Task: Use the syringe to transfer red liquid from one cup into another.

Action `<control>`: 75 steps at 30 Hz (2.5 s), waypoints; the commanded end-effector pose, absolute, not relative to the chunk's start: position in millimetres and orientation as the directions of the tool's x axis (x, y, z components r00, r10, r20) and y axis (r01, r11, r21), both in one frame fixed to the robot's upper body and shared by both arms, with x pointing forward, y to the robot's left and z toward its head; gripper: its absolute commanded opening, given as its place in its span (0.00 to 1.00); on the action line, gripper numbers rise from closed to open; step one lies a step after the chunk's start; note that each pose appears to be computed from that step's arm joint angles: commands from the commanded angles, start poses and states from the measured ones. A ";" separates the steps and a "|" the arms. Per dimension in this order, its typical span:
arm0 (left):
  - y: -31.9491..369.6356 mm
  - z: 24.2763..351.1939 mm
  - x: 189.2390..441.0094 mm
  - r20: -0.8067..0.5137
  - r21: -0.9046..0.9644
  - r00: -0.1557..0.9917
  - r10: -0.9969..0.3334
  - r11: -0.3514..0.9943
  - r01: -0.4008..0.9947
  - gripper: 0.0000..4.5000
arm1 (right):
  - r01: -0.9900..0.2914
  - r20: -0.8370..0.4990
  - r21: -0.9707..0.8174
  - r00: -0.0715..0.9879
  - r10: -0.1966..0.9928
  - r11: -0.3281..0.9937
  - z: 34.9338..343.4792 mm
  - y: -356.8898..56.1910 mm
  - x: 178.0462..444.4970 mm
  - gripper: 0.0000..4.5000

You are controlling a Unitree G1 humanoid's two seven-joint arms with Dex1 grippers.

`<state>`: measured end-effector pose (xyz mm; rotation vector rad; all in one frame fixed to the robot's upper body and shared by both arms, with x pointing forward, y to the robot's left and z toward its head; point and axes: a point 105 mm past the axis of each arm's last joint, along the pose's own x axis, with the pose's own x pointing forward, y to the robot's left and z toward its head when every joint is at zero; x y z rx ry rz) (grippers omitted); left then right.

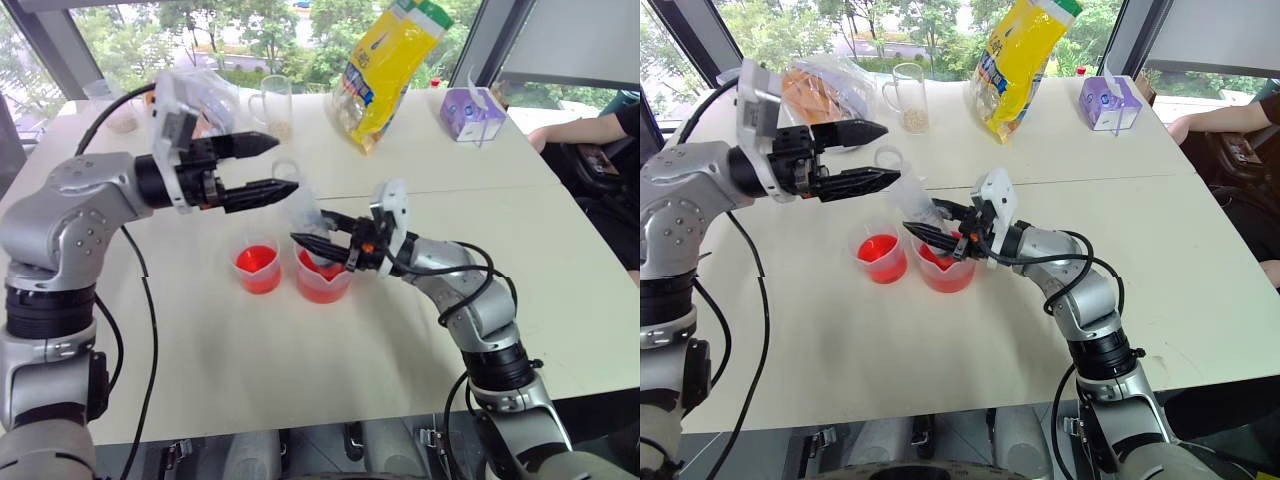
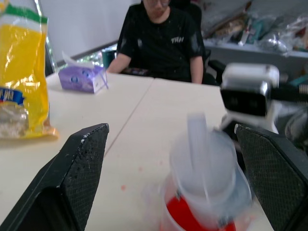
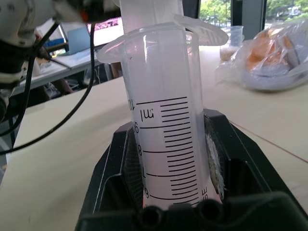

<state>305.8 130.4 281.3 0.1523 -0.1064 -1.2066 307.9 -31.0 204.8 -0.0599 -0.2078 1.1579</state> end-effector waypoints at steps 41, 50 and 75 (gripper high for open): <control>173.5 350.5 281.6 0.248 0.200 0.483 -0.839 0.533 0.822 0.99 | -0.972 0.326 -0.111 0.162 0.931 0.208 247.0 60.1 317.0 0.31; 174.9 341.2 284.0 0.213 0.191 0.492 -0.844 0.530 0.826 0.14 | -0.971 0.323 -0.118 0.163 0.932 0.210 247.3 59.9 316.1 0.31; 155.4 297.3 281.2 0.082 0.165 0.453 -0.888 0.460 0.872 0.01 | -0.959 0.421 -0.162 0.145 0.895 0.231 296.0 54.2 316.1 0.31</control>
